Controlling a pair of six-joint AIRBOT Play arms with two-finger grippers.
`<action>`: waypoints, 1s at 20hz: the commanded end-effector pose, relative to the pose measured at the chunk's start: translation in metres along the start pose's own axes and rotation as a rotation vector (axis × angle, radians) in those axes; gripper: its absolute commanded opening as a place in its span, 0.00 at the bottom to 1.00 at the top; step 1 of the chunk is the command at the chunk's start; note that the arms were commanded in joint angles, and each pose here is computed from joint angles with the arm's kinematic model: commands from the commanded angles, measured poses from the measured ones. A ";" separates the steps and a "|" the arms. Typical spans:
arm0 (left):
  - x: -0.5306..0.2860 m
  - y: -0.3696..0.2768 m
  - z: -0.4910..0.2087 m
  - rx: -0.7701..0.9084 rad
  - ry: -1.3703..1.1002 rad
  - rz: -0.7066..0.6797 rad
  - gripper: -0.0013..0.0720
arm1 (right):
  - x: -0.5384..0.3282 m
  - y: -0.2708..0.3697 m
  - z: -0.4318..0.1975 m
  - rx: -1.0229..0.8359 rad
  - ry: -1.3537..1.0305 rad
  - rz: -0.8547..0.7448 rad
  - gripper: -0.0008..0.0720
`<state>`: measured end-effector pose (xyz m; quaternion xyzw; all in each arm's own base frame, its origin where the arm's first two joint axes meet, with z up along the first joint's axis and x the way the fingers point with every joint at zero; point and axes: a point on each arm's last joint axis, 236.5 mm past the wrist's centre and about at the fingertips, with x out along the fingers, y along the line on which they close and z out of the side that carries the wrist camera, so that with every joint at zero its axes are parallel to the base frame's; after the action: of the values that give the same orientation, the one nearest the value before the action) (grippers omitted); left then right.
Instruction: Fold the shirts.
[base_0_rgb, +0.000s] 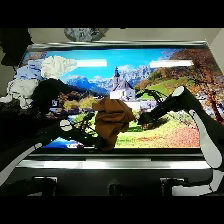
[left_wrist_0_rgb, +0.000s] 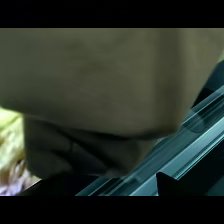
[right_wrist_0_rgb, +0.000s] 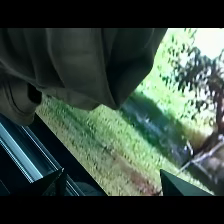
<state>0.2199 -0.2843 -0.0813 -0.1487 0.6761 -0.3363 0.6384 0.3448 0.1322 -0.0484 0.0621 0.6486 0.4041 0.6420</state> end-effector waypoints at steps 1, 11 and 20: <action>0.014 -0.019 0.006 -0.019 -0.044 -0.068 0.89 | 0.002 0.004 0.010 -0.002 -0.048 0.023 0.98; 0.020 -0.010 0.008 -0.090 -0.041 -0.055 0.06 | 0.034 0.005 0.050 -0.062 -0.136 -0.053 0.98; -0.073 -0.010 0.064 0.087 -0.257 0.067 0.05 | -0.019 0.014 0.091 -0.328 -0.230 -0.313 0.08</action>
<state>0.2518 -0.2900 -0.0543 -0.1707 0.6296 -0.3374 0.6787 0.4058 0.1938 -0.0466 -0.0199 0.5366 0.4033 0.7409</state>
